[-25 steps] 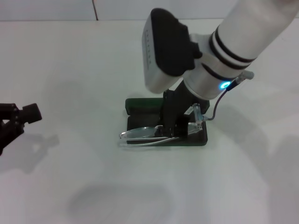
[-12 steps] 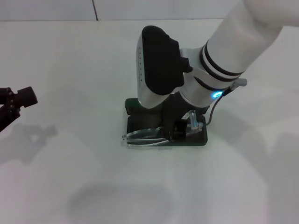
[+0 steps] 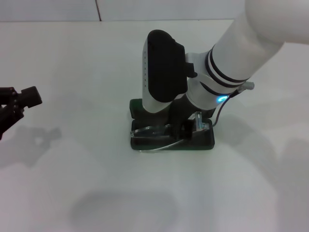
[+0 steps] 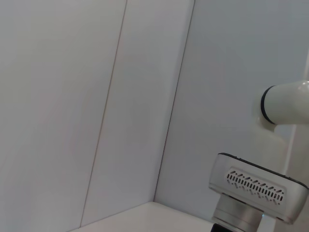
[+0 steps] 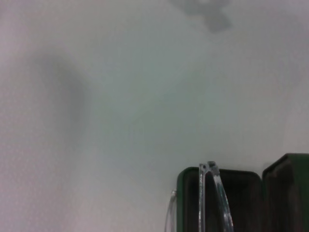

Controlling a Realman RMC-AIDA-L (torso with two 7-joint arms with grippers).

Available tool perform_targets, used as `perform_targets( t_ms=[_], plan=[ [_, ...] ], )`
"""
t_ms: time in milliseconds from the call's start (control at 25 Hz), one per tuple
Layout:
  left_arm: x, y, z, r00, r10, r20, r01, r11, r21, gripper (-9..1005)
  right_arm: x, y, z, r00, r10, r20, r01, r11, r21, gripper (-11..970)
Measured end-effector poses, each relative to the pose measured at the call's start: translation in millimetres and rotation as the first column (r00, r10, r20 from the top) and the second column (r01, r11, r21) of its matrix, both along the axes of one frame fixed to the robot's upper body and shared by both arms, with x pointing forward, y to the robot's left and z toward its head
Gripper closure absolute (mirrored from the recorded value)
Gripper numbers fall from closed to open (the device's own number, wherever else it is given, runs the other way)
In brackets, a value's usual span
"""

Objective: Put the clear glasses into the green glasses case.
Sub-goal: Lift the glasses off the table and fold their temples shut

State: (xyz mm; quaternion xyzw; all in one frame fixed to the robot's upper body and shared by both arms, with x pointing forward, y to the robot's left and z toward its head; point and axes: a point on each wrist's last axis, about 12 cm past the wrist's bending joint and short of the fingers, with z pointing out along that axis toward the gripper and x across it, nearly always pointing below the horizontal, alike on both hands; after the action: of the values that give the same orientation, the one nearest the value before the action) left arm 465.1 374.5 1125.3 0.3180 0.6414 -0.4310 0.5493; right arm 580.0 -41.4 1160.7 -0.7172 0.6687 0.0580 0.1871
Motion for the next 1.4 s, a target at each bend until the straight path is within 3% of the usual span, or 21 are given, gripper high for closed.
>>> perform_targets(
  t_ms=[1400],
  plan=[
    [1.2,1.2,-3.4,1.000,0.027,-0.010,-0.027,1.000,0.013,969,-1.5,3.4,1.5,0.998,-0.013,0.060,0.014,1.000,-0.019,873]
  ],
)
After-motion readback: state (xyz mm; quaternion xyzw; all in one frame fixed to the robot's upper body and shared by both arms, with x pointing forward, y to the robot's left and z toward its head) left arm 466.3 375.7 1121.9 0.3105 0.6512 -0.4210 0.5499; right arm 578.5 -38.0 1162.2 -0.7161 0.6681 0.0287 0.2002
